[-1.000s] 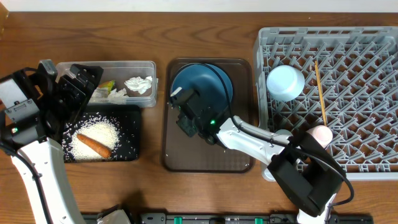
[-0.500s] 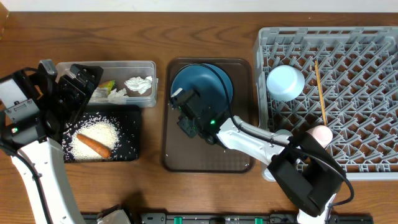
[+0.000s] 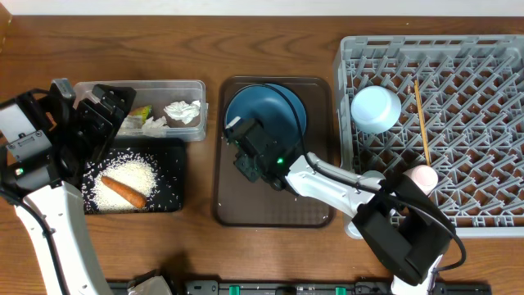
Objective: Sort waste into correct bins and load items into the dishwasher rack
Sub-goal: 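Close the right gripper on the blue plate's rim and tilt it up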
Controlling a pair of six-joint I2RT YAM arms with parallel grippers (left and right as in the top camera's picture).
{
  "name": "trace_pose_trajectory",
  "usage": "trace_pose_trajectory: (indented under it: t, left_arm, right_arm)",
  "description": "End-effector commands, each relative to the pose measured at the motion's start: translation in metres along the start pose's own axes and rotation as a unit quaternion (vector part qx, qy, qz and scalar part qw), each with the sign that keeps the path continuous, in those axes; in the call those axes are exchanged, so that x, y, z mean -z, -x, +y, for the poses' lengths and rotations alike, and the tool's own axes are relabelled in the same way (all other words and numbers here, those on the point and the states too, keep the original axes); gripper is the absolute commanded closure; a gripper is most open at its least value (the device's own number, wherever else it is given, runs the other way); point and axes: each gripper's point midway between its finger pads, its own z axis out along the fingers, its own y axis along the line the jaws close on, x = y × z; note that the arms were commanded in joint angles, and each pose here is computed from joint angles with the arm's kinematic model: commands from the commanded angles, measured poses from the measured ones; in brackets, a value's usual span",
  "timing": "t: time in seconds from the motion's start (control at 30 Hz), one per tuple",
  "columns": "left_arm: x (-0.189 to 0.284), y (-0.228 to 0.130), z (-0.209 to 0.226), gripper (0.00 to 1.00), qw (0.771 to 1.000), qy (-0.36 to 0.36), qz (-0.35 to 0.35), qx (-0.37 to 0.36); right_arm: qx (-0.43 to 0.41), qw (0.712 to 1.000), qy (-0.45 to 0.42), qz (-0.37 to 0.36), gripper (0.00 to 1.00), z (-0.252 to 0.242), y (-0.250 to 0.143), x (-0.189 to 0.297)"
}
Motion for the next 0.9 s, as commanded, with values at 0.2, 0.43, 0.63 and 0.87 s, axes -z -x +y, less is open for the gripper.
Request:
trace_pose_trajectory:
  t: [0.2,0.43,0.63,0.87]
  left_arm:
    - [0.007,0.004,-0.008,0.02,1.000,-0.007,-0.011,-0.005]
    - [0.008,0.004,-0.008,0.02,1.000,-0.007,-0.011,-0.005]
    - [0.008,0.004,-0.008,0.02,1.000,-0.007,-0.011,-0.005]
    - [0.008,0.004,-0.008,0.02,1.000,-0.007,-0.011,-0.005]
  right_arm:
    - [0.018,1.000,-0.002,-0.019,0.75,0.003,0.014,0.009]
    - [0.018,1.000,-0.002,-0.013,0.87,0.003,0.011,0.009]
    - [0.017,1.000,-0.002,-0.023,0.99,0.003,0.016,0.009]
    - [-0.007,0.996,0.014,-0.084,0.99,0.007,0.051,0.036]
